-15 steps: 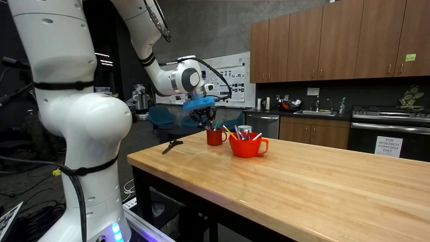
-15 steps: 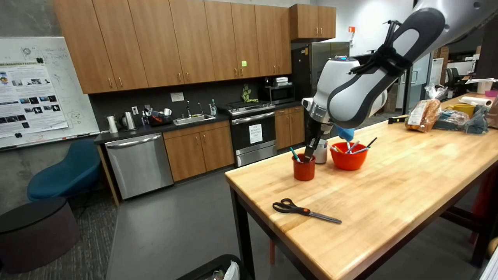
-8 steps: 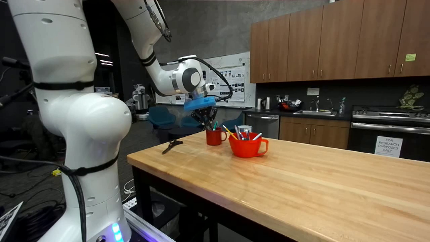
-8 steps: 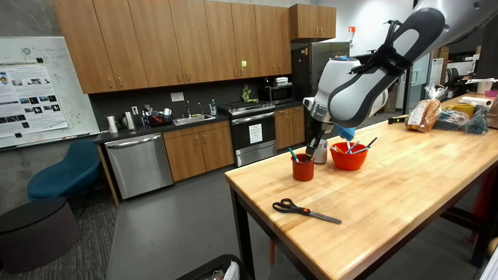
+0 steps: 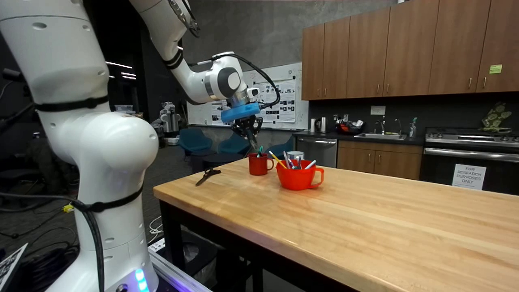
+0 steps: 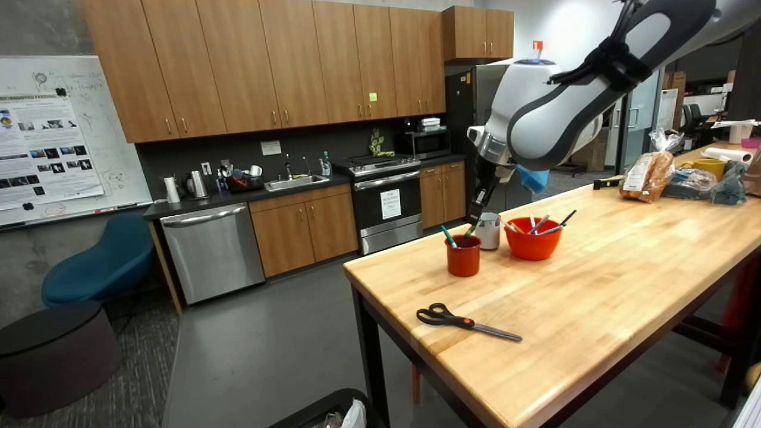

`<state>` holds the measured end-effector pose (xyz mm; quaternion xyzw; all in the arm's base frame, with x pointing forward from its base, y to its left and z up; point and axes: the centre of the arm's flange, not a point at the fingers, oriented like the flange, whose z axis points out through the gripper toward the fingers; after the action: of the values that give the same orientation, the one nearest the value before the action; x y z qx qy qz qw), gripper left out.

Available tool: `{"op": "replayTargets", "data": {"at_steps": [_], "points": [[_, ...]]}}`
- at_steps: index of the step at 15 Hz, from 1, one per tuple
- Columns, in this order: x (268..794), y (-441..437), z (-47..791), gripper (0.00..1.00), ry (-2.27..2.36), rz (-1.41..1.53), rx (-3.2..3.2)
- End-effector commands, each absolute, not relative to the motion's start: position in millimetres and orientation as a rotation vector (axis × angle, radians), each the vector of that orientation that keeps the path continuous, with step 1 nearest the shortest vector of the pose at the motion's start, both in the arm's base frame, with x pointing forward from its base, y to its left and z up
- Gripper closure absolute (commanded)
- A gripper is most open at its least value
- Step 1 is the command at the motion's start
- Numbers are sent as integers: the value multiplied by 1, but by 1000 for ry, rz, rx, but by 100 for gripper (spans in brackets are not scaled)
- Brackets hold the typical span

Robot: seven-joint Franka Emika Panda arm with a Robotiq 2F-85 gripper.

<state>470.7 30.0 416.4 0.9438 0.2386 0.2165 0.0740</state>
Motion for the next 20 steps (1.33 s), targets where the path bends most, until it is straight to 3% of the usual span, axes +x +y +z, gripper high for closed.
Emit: {"op": "replayTargets", "data": {"at_steps": [1, 10, 20], "points": [[454, 12, 461, 95, 702, 600, 2818], [429, -70, 533, 95, 580, 495, 2848], [447, -129, 472, 95, 473, 317, 2921]]}}
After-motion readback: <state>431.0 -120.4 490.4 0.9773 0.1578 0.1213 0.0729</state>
